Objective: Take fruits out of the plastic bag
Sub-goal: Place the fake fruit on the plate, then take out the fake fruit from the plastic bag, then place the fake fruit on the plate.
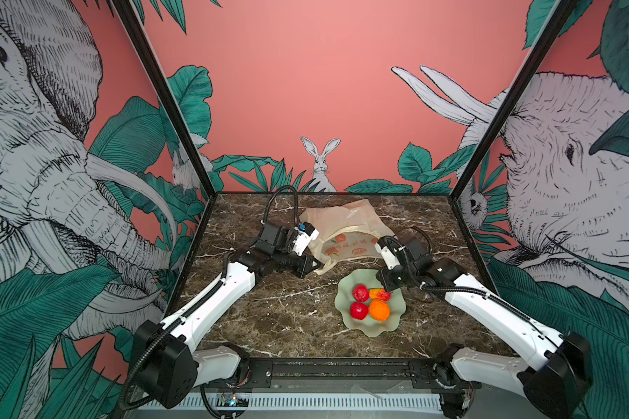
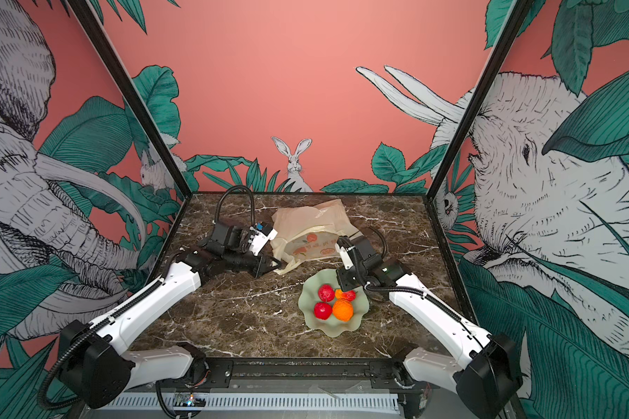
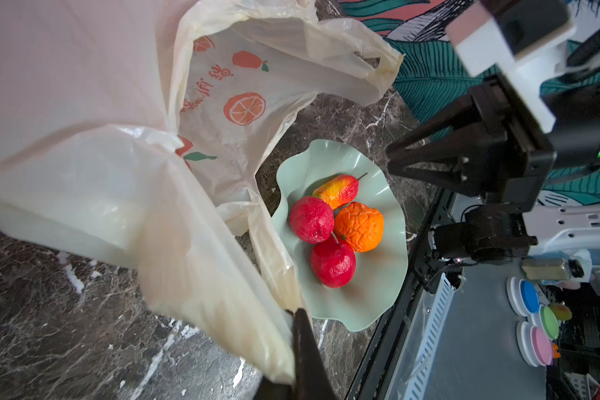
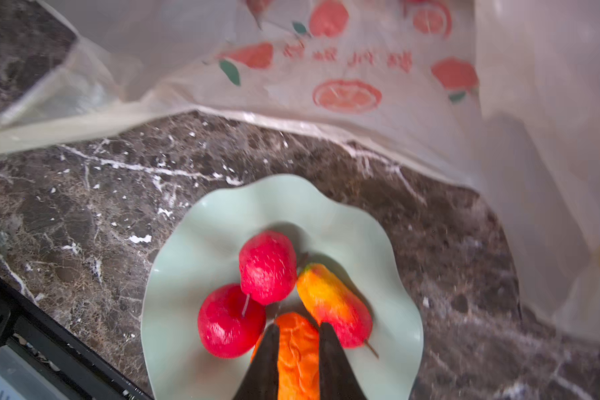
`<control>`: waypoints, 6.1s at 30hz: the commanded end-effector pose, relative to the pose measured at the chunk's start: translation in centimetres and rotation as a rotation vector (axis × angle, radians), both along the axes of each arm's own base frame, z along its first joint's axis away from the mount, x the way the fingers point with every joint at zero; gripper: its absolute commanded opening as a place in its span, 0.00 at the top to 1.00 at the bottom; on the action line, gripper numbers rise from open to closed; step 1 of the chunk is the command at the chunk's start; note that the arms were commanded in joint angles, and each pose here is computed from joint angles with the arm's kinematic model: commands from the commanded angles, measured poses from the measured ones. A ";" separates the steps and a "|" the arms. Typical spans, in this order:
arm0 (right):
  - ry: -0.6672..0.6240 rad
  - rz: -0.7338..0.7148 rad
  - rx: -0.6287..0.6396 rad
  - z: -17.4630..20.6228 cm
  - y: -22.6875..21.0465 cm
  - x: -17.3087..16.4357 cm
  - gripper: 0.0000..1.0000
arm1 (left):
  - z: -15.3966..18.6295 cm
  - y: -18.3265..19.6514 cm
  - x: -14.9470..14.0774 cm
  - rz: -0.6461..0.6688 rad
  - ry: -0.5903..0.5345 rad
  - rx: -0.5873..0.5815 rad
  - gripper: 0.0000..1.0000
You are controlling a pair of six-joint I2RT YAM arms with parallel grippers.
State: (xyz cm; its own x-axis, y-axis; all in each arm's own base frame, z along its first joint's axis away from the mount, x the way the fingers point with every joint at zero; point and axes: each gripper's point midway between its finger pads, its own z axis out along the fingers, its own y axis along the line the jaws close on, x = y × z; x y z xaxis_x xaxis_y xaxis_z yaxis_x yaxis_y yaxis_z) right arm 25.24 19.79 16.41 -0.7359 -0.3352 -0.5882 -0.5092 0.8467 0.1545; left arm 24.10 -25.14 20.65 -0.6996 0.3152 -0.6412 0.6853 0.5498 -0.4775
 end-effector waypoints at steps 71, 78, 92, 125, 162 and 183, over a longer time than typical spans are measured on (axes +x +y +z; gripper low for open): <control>-0.272 -0.289 -0.024 -4.7 9.9 25.6 0.13 | 2.5 -0.8 -3.2 -0.263 0.018 0.037 1.00; -0.255 -0.353 0.044 -5.1 10.5 26.9 0.11 | 1.5 -1.1 -3.1 -0.275 0.036 0.042 1.00; -0.185 -0.540 0.181 -8.0 9.4 29.4 0.08 | 0.6 -1.6 -3.5 -0.316 0.062 0.013 1.00; -0.131 -0.577 0.310 -8.7 9.1 31.8 0.48 | 0.3 -2.1 -3.4 -0.364 0.068 0.002 1.00; 0.149 -0.263 0.298 -2.5 4.7 11.8 0.52 | -1.5 0.4 -2.4 -0.120 -0.030 0.057 1.00; 0.248 -0.013 0.359 0.8 4.6 3.2 0.52 | -0.1 -0.6 -1.4 -0.147 -0.049 0.039 1.00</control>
State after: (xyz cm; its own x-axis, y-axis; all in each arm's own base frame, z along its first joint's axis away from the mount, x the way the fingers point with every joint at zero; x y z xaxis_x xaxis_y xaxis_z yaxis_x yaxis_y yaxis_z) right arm 29.86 24.58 17.29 -0.8780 -0.0885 -0.4703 -0.3726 0.7431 0.5558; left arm 22.58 -25.23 19.49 -0.6428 0.4357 -0.6300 0.7569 0.4879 -0.4348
